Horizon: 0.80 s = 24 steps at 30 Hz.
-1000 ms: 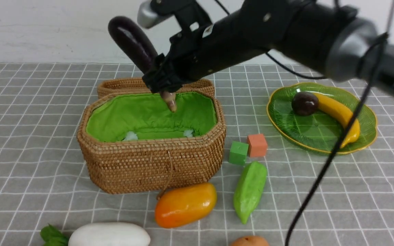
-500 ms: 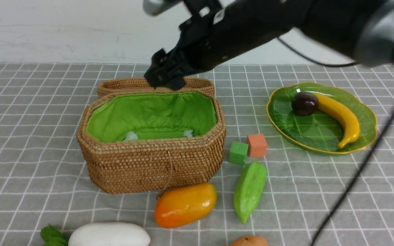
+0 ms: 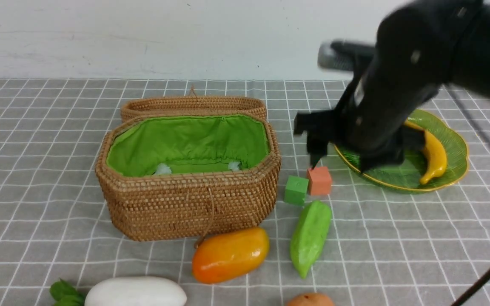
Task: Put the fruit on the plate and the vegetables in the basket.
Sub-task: Take a chayote with your right arm and place it on the basket on the left.
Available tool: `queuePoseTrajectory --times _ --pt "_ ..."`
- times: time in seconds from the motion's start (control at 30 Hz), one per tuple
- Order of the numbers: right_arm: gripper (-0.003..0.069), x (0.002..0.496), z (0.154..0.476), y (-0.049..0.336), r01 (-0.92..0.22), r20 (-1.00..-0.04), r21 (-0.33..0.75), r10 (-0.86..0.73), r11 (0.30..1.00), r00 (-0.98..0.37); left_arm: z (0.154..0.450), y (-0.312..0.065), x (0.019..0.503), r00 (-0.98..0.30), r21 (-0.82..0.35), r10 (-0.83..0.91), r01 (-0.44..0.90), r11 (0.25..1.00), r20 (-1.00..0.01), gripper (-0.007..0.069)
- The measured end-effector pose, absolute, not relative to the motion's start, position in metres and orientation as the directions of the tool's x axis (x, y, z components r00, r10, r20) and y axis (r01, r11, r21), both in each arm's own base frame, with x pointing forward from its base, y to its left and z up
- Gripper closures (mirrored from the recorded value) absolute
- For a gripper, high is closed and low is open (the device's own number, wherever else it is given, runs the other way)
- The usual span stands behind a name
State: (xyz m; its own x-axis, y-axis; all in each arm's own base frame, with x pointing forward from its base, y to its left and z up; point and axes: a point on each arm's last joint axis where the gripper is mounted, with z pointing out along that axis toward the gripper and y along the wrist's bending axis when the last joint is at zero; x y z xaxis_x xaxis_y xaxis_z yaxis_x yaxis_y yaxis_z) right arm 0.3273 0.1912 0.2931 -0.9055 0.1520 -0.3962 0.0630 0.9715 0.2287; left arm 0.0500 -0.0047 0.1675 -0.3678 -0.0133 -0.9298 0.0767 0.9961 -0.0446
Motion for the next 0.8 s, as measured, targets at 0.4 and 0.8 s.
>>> queuePoseTrajectory --times 0.4,0.8 --pt "0.0106 0.354 0.180 0.198 0.079 -0.256 0.212 0.133 0.974 -0.957 0.167 -0.005 0.050 -0.368 -0.045 -0.013 0.077 0.996 -0.930 0.0386" --pt "0.0211 0.349 0.228 0.174 0.027 -0.311 0.203 0.091 0.979 -0.946 0.167 -0.005 0.050 -0.368 -0.045 -0.013 0.077 0.996 -0.930 0.0386"
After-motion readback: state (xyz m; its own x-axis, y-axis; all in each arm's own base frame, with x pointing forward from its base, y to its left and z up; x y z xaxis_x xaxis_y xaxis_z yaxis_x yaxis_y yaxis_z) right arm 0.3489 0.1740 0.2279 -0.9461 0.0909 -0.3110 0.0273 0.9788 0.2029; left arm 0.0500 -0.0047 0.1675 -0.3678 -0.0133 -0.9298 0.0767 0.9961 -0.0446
